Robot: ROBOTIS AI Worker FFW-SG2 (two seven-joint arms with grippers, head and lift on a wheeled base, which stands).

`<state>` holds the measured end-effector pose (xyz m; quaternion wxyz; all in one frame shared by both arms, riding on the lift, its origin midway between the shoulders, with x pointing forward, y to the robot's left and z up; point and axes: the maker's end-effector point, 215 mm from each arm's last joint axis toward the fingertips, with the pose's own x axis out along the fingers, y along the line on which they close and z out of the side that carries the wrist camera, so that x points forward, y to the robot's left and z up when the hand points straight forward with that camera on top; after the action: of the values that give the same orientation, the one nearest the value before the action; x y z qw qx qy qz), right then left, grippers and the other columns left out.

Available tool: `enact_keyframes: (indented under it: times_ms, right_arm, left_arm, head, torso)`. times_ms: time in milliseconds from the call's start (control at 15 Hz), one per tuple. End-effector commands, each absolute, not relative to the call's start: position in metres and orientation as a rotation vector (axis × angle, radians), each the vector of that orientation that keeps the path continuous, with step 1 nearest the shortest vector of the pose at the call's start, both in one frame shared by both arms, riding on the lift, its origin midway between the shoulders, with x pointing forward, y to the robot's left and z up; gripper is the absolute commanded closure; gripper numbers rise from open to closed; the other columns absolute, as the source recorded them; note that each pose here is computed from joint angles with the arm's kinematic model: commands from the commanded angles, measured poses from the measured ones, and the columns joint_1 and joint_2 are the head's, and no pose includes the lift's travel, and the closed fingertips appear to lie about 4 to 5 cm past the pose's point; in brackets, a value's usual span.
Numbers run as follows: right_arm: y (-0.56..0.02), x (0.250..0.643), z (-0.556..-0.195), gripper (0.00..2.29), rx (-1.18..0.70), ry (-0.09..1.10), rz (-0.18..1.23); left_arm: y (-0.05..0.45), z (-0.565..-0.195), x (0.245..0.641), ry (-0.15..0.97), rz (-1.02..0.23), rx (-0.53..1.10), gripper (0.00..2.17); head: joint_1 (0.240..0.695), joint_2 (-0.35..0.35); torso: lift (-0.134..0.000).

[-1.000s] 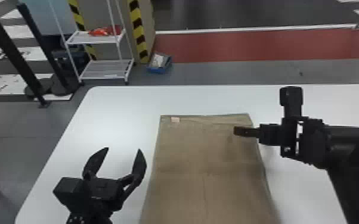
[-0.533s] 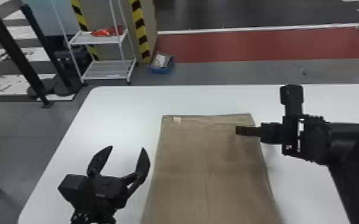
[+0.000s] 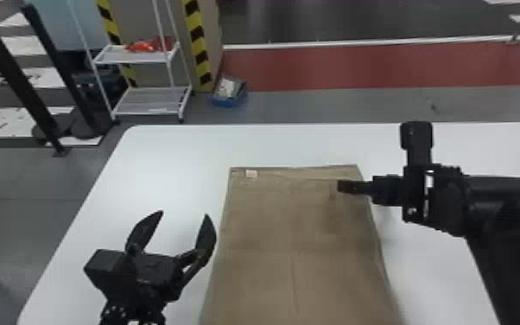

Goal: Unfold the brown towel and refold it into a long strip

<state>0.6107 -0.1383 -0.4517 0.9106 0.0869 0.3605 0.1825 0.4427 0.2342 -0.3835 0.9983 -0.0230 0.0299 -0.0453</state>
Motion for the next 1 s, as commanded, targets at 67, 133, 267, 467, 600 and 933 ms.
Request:
enact_keyframes:
  times_ms: [67,133,267,467,600,933]
  right_arm:
    - [-0.1387,0.6122,-0.4517,0.35,0.18,0.743,0.375]
    - [-0.1402,0.6124,-0.4527,0.4,0.175,0.745,0.372]
    - [-0.1418,0.6134,-0.4541,0.46,0.174,0.75,0.368]
    - [-0.1419,0.6149,-0.4531,0.51,0.17,0.749,0.367]
    - [-0.142,0.6157,-0.4526,0.59,0.17,0.749,0.367]
    - [-0.1428,0.6142,-0.4541,0.59,0.178,0.75,0.366]
  left_arm:
    - [0.2321,-0.3838,0.444,0.059,-0.094,-0.048,0.09]
    - [0.231,-0.3842,0.4449,0.06,-0.098,-0.048,0.09]
    - [0.2309,-0.3852,0.4451,0.062,-0.101,-0.046,0.09]
    - [0.2317,-0.3863,0.4459,0.063,-0.101,-0.046,0.09]
    - [0.2305,-0.3865,0.4462,0.064,-0.105,-0.046,0.09]
    - [0.2291,-0.3876,0.4464,0.065,-0.108,-0.048,0.09]
  head:
    - [0.695,0.1]
    - [0.695,0.099]
    - [0.695,0.096]
    - [0.695,0.093]
    - [0.695,0.093]
    - [0.695,0.091]
  torso:
    - [-0.123]
    - [-0.123]
    - [-0.123]
    - [-0.123]
    - [-0.123]
    - [-0.123]
